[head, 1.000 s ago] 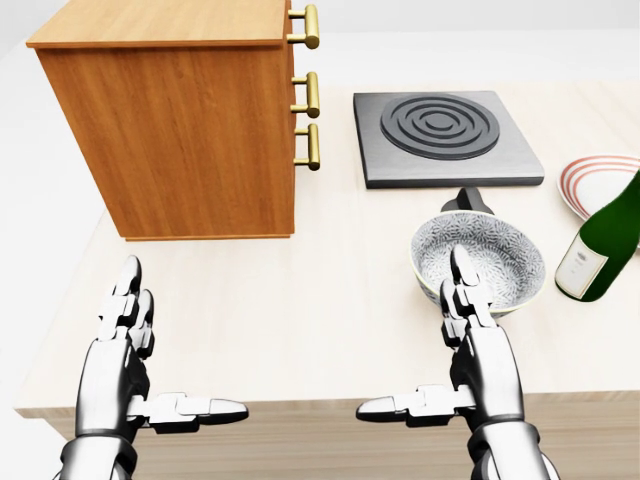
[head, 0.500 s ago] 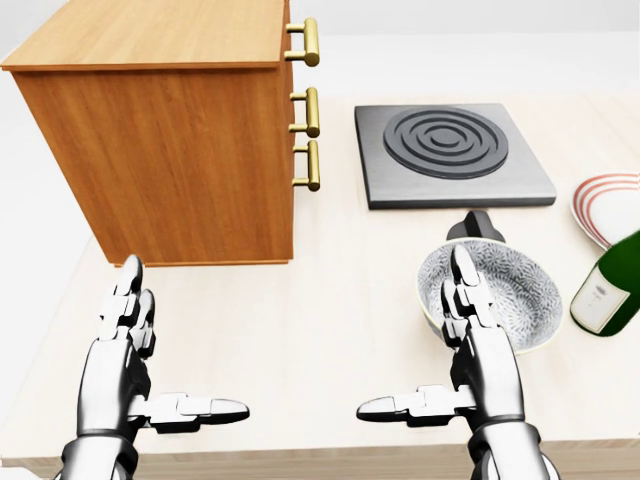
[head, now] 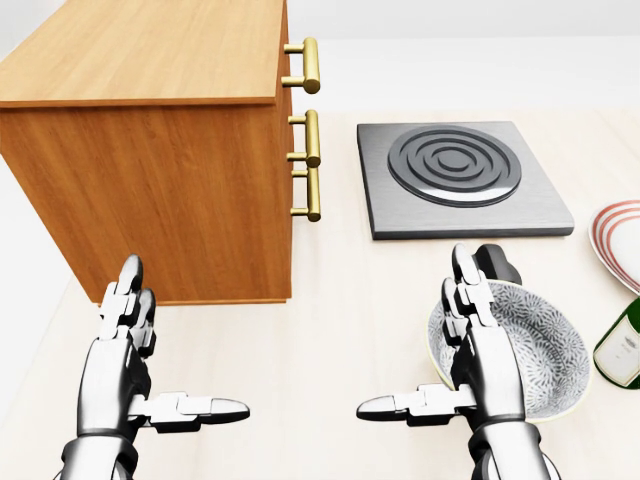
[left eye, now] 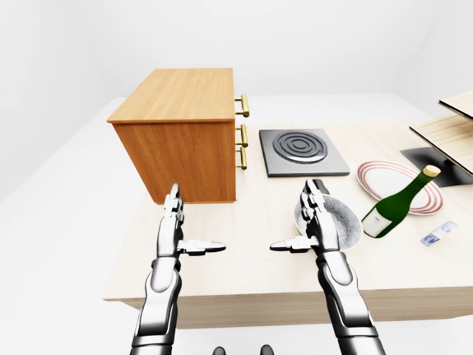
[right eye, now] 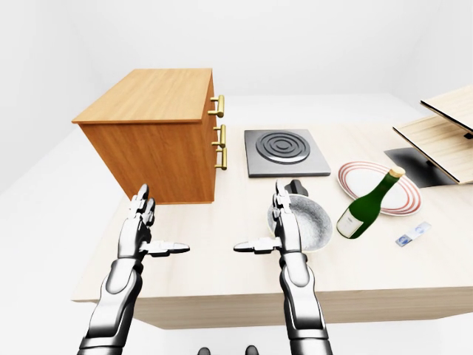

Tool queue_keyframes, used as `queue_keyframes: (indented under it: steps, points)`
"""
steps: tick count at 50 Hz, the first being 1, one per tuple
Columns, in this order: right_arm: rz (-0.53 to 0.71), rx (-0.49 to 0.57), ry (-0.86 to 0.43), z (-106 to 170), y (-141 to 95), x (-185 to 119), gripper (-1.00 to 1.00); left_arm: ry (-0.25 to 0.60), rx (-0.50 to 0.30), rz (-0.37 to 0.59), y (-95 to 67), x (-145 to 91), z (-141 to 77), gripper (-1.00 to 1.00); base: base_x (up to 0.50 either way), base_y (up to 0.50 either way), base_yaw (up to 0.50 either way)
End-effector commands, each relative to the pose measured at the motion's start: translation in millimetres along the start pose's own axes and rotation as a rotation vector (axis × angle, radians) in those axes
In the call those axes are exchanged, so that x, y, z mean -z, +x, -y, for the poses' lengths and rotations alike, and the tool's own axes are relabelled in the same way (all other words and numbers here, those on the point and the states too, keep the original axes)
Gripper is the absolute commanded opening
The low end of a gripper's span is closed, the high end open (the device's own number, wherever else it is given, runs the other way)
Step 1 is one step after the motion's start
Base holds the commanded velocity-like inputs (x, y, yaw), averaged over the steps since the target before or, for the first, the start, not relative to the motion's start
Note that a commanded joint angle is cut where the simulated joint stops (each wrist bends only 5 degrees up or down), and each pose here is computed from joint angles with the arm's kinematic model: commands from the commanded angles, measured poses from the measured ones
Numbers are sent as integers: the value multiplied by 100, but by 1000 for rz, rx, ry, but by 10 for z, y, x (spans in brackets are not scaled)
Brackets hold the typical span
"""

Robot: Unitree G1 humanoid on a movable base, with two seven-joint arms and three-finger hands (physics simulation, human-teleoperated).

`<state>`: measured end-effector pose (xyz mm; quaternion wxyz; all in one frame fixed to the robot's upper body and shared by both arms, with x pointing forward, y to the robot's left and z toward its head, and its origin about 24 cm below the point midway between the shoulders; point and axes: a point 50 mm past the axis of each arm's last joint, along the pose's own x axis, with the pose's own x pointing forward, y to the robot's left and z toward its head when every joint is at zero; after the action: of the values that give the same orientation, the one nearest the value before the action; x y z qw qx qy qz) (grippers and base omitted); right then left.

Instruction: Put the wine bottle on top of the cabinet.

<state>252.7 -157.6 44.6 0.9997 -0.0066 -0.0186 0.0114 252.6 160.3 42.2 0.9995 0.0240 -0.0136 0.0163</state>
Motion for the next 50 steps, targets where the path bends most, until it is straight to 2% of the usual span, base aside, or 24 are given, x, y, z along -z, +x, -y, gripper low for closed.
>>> queue_keyframes:
  steps: [1,30,32,33,35,36,37,41,43,50]
  points:
    - [8,-8,-5,-10,-13,-12,100,-1,-1,-1,-3,5,-4,100,0,0,0]
    - [6,-2,1,3,-8,-1,100,0,-9,7,-13,0,-13,100,8,0,0]
    - [6,-1,3,6,-7,-2,100,-34,-55,47,-55,-70,-83,100,0,0,0]
    - [6,0,4,7,-8,-1,100,-79,-62,72,-95,-142,-138,100,0,0,0]
    - [7,1,6,10,-10,-2,100,-46,-120,109,-125,-274,-245,100,0,0,0]
    - [6,1,5,10,-9,-1,100,-45,-122,109,-126,-278,-248,100,0,0,0]
    - [5,1,4,9,-7,-1,100,-72,-171,147,-161,-436,-362,100,0,0,0]
    - [3,4,0,10,-8,2,100,-62,-215,215,-252,-664,-492,100,0,0,0]
    - [0,6,-5,9,-8,3,100,-56,-244,299,-329,-853,-591,100,0,0,0]
    - [-10,8,-11,13,-4,13,100,-42,-290,363,-416,-990,-722,100,0,0,0]
